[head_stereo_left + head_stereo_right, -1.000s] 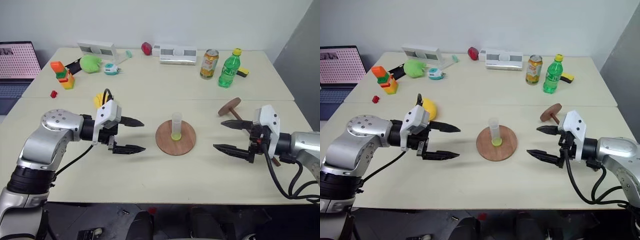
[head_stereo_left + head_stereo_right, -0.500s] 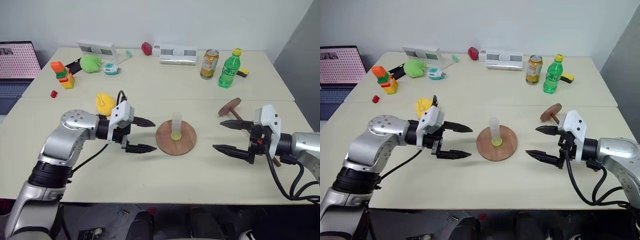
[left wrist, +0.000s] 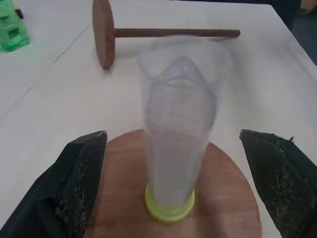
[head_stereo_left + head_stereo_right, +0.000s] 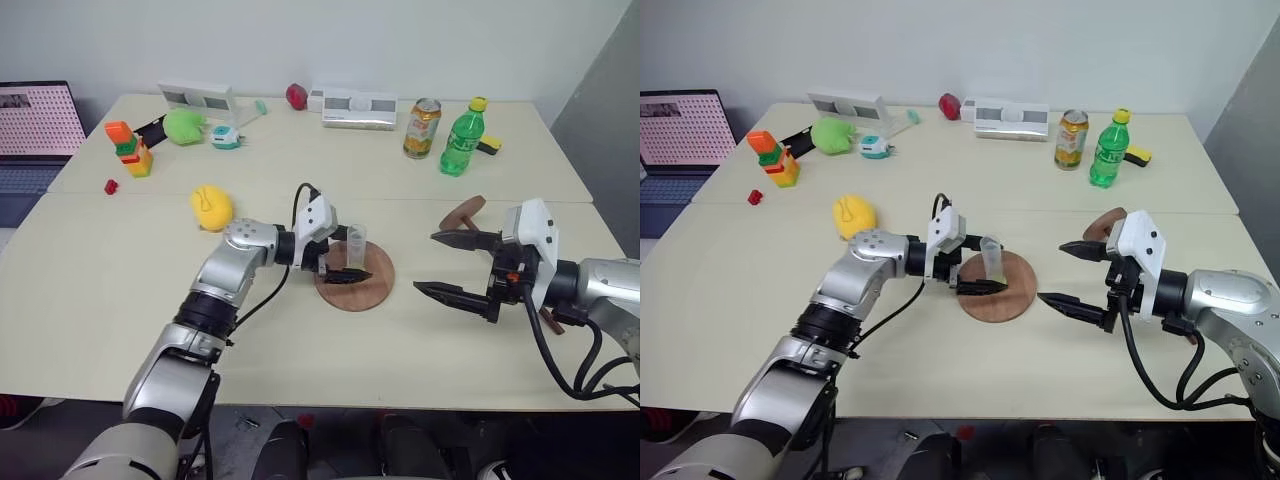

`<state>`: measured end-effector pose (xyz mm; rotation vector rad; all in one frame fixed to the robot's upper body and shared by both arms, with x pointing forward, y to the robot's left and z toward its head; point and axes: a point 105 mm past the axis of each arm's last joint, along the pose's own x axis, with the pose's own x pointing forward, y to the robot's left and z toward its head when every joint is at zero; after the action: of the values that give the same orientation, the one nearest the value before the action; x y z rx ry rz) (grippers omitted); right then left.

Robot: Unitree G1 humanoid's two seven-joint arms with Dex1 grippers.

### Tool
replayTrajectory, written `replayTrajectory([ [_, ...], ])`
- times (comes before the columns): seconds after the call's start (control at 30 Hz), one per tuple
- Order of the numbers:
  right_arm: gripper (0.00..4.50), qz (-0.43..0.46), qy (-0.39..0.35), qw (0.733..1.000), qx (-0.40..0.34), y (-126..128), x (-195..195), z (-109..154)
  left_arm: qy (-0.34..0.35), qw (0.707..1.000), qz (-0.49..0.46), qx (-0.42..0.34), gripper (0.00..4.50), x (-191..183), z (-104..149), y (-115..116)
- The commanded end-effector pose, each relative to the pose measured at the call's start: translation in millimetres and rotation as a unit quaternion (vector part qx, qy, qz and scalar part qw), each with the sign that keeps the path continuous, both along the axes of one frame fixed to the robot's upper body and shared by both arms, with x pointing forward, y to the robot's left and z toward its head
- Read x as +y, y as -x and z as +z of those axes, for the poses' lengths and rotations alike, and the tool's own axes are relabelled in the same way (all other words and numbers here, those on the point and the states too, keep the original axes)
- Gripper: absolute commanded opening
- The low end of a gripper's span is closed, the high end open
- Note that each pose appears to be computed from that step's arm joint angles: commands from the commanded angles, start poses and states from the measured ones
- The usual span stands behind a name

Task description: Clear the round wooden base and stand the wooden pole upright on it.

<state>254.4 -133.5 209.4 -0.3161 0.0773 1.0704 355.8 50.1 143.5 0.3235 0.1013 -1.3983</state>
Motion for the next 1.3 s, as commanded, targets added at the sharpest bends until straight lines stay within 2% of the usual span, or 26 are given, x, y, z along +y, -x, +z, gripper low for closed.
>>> replayTrajectory([
  [0.03, 4.33, -0.004, -0.003, 1.0, -0.023, 4, -1, 11, 0.023, 1.0, -0.009, -0.017, 4.02, -6, 12, -2],
  [0.27, 4.33, -0.01, -0.007, 1.0, -0.025, 4, 0, 12, 0.025, 1.0, -0.008, -0.013, 2.68, 1, 10, 0],
  [0.47, 4.33, -0.008, -0.01, 1.0, -0.023, 3, 3, 10, 0.028, 1.0, 0.003, -0.014, 1.24, 6, 11, -1],
  [0.6, 4.33, 0.004, -0.016, 1.0, -0.014, 3, 8, 6, 0.049, 0.997, 0.061, -0.025, 1.2, 21, 20, -13],
  [0.67, 4.33, 0.003, -0.018, 1.0, -0.014, 2, 9, 6, 0.062, 0.986, 0.144, -0.05, 1.2, 37, 35, -33],
  [0.73, 4.33, 0.002, -0.019, 1.0, -0.015, 1, 9, 6, 0.076, 0.977, 0.189, -0.058, 1.2, 47, 44, -43],
  [0.87, 4.33, 0.003, -0.024, 1.0, -0.013, 1, 12, 4, 0.121, 0.923, 0.359, -0.073, 1.2, 91, 67, -80],
  [1.0, 4.33, 0.004, -0.028, 0.999, -0.015, -1, 14, 4, 0.106, 0.852, 0.508, -0.069, 1.2, 130, 59, -110],
  [1.13, 4.33, 0.005, -0.03, 0.999, -0.018, -3, 16, 6, 0.104, 0.806, 0.58, -0.055, 1.2, 147, 52, -121],
  [1.2, 4.33, 0.005, -0.03, 0.999, -0.019, -3, 17, 6, 0.094, 0.794, 0.599, -0.046, 1.2, 149, 42, -123],
  [1.3, 4.33, 0.005, -0.032, 0.999, -0.021, -3, 18, 7, 0.098, 0.796, 0.596, -0.027, 1.2, 143, 32, -124],
])
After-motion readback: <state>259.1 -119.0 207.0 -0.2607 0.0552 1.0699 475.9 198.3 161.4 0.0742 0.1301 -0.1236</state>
